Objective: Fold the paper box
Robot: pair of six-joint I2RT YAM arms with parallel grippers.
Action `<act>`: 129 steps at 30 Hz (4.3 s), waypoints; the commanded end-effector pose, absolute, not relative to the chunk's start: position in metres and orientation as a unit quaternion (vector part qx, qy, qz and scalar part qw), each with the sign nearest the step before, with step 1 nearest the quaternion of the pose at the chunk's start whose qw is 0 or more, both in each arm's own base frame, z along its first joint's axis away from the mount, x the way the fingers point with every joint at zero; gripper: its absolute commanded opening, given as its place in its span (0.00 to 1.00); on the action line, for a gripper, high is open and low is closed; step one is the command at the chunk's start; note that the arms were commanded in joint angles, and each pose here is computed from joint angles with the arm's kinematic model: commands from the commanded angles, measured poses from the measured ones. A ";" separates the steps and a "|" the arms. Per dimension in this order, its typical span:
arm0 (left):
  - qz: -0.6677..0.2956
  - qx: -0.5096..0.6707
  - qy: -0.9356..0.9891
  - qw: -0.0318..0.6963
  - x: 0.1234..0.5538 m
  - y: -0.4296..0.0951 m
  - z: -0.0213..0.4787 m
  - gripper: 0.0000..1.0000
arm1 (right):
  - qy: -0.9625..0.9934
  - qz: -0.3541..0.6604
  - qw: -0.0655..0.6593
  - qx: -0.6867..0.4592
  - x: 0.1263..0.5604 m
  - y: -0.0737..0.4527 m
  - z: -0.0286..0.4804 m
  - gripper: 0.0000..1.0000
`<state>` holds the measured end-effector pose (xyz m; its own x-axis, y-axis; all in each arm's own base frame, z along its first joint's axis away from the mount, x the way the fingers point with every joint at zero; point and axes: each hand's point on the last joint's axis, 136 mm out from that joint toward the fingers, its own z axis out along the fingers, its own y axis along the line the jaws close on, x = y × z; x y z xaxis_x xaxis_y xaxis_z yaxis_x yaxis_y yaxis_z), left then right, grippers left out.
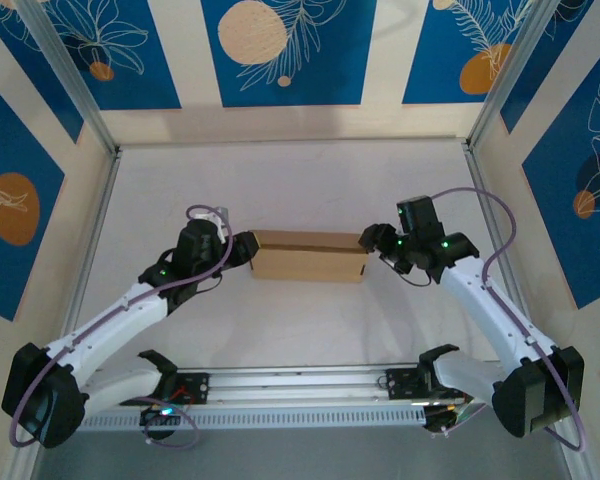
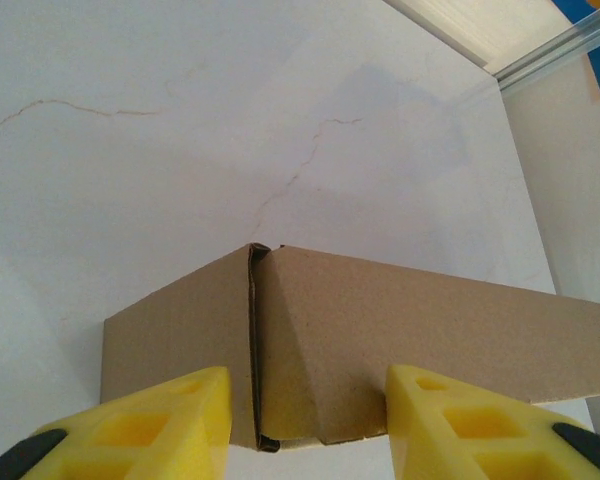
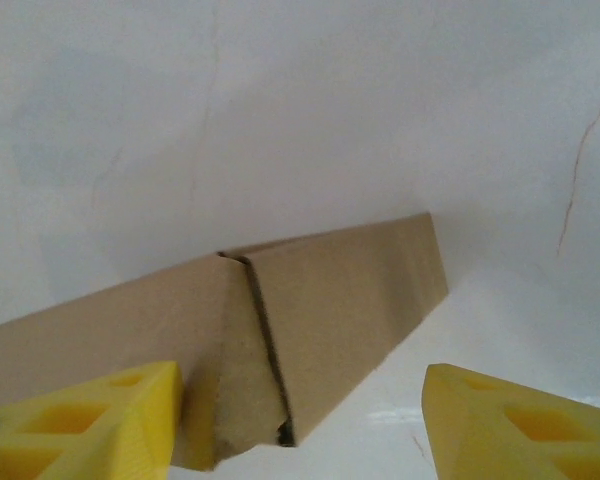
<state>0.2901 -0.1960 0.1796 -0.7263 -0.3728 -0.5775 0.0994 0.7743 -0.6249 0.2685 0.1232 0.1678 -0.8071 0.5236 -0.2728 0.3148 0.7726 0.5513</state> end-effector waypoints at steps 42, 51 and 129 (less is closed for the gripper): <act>-0.326 -0.126 0.905 0.243 0.274 -0.173 0.114 0.42 | 0.931 0.211 0.178 0.240 0.257 0.107 0.131 0.56; -0.296 -0.148 0.921 0.206 0.260 -0.164 0.078 0.34 | 0.937 0.189 0.158 0.247 0.251 0.104 0.109 0.45; -0.255 -0.038 0.935 0.244 0.260 -0.184 0.116 0.54 | 0.943 0.234 0.202 0.127 0.224 0.123 0.122 0.45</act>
